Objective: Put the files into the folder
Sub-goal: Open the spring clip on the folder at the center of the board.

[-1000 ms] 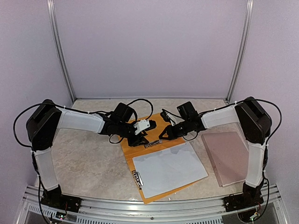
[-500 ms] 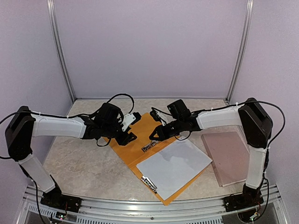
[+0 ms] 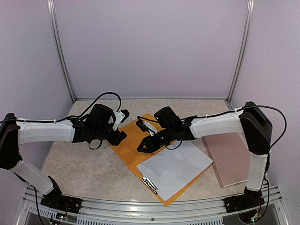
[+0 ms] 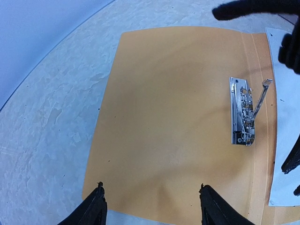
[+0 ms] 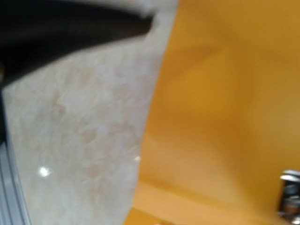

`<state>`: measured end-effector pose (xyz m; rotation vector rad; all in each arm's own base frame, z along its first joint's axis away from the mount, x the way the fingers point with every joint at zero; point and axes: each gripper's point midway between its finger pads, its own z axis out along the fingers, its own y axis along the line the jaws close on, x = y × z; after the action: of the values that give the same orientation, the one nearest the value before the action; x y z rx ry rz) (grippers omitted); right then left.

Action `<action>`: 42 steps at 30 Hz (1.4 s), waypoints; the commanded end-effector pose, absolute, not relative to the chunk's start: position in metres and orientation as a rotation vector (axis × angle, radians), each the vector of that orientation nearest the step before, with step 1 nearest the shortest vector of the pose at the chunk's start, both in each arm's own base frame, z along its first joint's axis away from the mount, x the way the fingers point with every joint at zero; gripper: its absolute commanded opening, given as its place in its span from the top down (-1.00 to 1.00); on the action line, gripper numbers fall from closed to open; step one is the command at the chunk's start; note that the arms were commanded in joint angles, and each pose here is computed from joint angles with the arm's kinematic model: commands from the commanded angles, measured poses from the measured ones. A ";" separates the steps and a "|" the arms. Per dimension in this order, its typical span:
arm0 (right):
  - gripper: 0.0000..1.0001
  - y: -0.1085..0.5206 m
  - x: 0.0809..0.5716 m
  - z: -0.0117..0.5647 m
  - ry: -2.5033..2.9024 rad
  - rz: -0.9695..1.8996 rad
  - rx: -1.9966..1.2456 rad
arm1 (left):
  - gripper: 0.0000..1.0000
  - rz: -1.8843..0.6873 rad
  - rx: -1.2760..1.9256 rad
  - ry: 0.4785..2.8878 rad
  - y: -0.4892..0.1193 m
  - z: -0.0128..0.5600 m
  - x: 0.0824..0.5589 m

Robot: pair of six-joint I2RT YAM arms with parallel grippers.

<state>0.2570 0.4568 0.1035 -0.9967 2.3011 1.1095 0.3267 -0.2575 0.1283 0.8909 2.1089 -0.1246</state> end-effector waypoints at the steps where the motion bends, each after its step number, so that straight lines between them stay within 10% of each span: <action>1: 0.49 0.456 0.253 0.102 2.318 1.064 -0.991 | -0.32 -0.071 0.800 2.129 -0.244 0.136 0.322; 8: -0.15 0.429 0.282 0.130 2.262 0.838 -0.926 | -0.47 -0.110 0.684 2.175 -0.240 0.144 0.320; 10: -0.32 0.418 0.293 0.129 2.265 0.788 -0.903 | -0.95 -0.113 0.650 2.195 -0.239 0.143 0.321; 13: -0.46 0.404 0.306 0.126 2.276 0.743 -0.870 | -0.98 -0.126 0.617 2.220 -0.240 0.142 0.322; 42: -0.38 0.428 0.302 0.069 2.347 0.805 -1.003 | -0.98 -0.148 0.288 2.360 -0.191 0.134 0.340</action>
<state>0.3101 0.4164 0.0705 -0.9557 2.3532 0.7944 0.3442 -0.1993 0.1321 0.3370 2.3399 -0.1355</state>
